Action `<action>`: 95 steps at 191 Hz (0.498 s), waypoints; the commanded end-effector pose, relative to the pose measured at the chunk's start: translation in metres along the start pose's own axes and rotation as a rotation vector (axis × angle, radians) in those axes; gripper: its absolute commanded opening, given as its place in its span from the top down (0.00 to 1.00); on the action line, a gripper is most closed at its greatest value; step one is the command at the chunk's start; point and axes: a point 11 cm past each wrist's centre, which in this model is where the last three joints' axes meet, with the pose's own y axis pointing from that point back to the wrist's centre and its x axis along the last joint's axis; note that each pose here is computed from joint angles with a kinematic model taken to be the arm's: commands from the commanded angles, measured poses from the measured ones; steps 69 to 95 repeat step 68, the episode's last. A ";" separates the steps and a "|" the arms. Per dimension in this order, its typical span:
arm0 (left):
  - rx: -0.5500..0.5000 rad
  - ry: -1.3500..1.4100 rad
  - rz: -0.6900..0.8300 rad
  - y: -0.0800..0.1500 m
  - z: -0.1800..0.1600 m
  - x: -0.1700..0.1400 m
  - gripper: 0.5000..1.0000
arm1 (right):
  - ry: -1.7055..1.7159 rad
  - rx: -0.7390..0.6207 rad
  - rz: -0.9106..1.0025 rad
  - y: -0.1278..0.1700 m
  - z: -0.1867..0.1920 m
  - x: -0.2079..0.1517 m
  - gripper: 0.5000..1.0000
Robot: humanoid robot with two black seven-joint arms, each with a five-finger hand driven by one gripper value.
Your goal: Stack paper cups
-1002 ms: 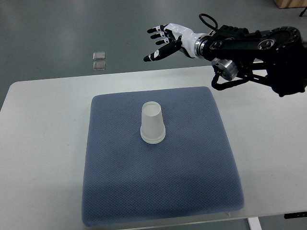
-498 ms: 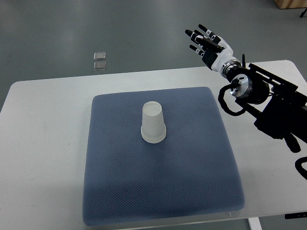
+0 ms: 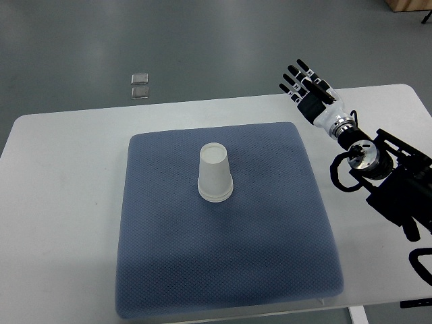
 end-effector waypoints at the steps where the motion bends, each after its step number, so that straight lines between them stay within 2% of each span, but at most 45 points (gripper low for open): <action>1: 0.000 0.000 -0.002 0.000 0.000 -0.001 0.00 | -0.001 0.000 -0.003 0.000 0.000 0.000 0.15; 95: 0.000 0.000 0.001 0.000 0.000 0.000 0.00 | -0.001 0.002 -0.004 0.000 -0.001 0.000 0.15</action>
